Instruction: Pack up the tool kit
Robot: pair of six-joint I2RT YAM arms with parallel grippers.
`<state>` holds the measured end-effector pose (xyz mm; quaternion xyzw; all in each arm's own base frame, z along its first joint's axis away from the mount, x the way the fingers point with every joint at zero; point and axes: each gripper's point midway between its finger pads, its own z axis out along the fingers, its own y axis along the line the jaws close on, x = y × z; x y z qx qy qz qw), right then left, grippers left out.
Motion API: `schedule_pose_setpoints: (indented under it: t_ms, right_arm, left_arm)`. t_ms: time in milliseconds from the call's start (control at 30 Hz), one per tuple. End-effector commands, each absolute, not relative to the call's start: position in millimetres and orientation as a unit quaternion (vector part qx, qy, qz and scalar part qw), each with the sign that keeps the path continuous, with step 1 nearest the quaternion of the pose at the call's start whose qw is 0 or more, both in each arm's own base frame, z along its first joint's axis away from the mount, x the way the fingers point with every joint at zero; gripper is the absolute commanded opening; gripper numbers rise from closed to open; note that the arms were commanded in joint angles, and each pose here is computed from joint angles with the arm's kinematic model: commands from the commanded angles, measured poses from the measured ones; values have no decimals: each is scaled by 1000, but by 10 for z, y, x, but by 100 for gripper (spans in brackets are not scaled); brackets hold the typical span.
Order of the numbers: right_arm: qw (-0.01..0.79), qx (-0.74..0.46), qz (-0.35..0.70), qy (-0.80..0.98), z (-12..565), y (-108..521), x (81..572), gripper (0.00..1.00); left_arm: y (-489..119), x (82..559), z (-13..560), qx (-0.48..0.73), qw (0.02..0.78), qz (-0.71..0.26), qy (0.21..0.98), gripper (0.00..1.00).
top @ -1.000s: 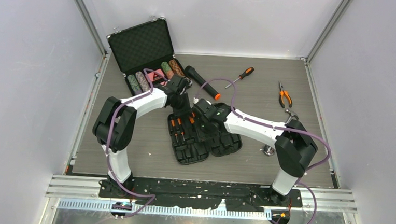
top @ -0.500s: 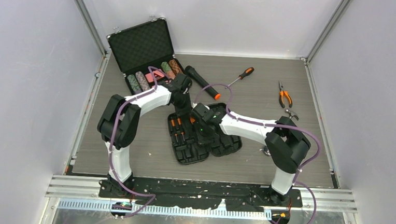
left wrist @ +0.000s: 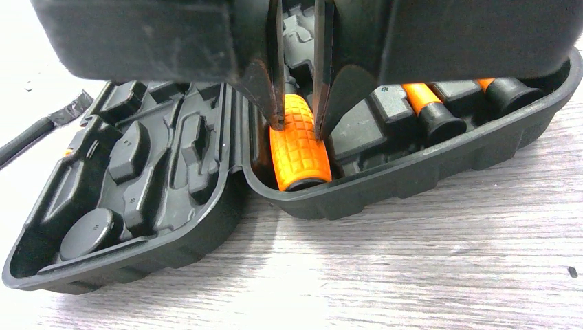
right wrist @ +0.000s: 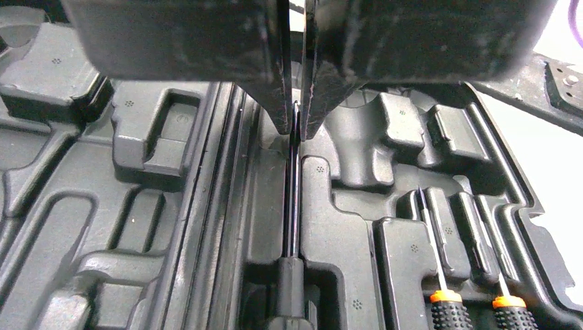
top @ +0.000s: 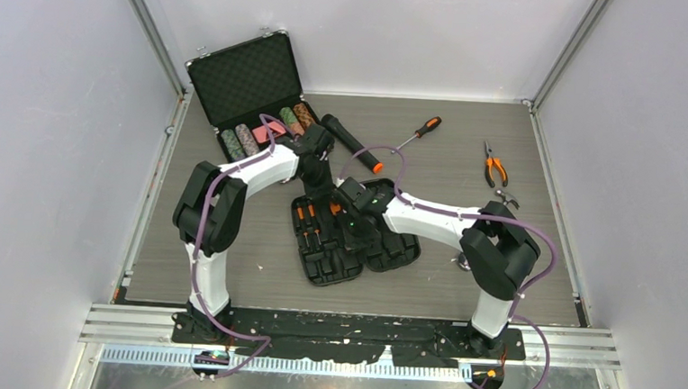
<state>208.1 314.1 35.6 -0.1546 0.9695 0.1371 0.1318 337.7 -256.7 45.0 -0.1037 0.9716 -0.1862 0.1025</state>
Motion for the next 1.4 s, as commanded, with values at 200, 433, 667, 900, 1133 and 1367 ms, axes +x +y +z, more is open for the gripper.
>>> schedule_pose_setpoints:
  t_ms: [200,433,667,900,1133,1367]
  right_arm:
    - [48,-146,84,985,-300,2899,1845,5]
    - [31,-161,17,986,-521,2731,1839,5]
    - [71,-184,8,980,-298,2874,1960,8]
    - [187,-192,121,956,897,3235,2346,53]
    - [279,-141,173,934,1810,2868,2647,66]
    - [358,-22,142,922,2007,1854,3147,75]
  left_arm:
    - [-2418,3095,-51,-89,39,-127,987,0]
    - [-2440,3087,-66,-89,38,-134,986,0]
    - [-2462,3124,-12,-86,50,-145,984,0]
    - [-2499,3290,268,-80,93,-161,979,17]
    - [-2418,3542,931,-78,174,-176,966,46]
    - [-2152,3641,1875,-85,296,-206,929,70]
